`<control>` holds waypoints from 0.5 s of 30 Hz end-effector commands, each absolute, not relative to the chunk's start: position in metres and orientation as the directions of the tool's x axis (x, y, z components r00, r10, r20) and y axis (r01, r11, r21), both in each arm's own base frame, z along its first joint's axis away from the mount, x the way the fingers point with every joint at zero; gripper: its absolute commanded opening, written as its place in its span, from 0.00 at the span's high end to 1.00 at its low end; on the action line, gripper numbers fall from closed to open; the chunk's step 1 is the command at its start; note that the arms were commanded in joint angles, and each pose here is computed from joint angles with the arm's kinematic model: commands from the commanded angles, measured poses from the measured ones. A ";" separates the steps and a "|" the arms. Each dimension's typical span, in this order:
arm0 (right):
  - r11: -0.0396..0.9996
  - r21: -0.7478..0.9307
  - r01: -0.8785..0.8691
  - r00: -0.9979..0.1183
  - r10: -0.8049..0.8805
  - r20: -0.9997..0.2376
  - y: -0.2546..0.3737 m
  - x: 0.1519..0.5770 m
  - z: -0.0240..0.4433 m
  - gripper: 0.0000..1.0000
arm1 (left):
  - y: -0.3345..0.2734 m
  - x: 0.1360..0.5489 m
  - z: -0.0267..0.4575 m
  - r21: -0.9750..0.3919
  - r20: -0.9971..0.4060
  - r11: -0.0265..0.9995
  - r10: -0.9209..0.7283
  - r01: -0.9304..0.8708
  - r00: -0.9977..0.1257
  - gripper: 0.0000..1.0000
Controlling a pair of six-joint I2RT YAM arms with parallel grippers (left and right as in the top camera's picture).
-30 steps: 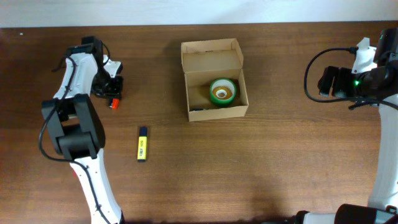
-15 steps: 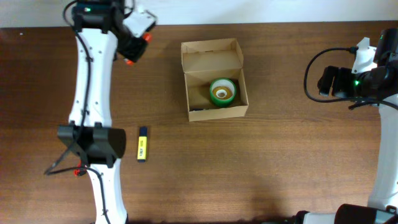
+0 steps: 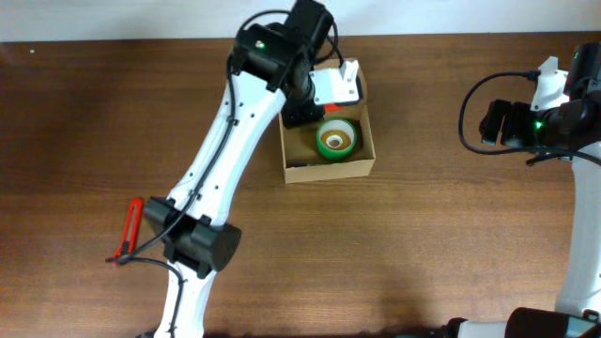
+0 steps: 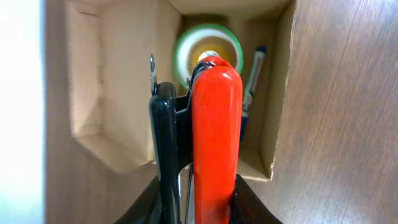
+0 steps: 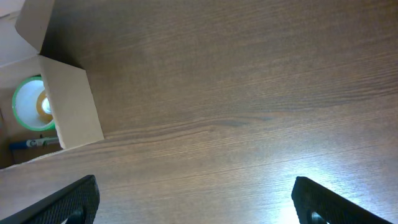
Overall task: Pack container
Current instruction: 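Place the red stapler into the box with the left gripper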
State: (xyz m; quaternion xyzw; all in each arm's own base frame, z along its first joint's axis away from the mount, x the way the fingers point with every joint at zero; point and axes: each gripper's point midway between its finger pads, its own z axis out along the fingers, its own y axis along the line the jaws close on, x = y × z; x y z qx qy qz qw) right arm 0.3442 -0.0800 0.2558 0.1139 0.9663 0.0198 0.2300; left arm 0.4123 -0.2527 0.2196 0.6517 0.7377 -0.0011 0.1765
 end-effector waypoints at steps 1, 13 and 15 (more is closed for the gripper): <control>0.970 0.106 0.219 -0.868 0.243 -0.432 -0.080 0.344 0.253 0.00 | -0.262 0.413 0.175 0.156 -0.212 0.091 0.976 0.984 -0.056 0.99; 0.970 0.105 0.219 -0.868 0.243 -0.433 -0.080 0.344 0.253 0.00 | -0.277 0.404 0.087 -0.007 -0.165 0.057 0.985 0.998 -0.058 0.99; 0.970 0.105 0.219 -0.868 0.243 -0.432 -0.080 0.344 0.253 0.00 | -0.287 0.403 0.081 -0.022 -0.191 0.059 0.980 0.998 -0.063 0.99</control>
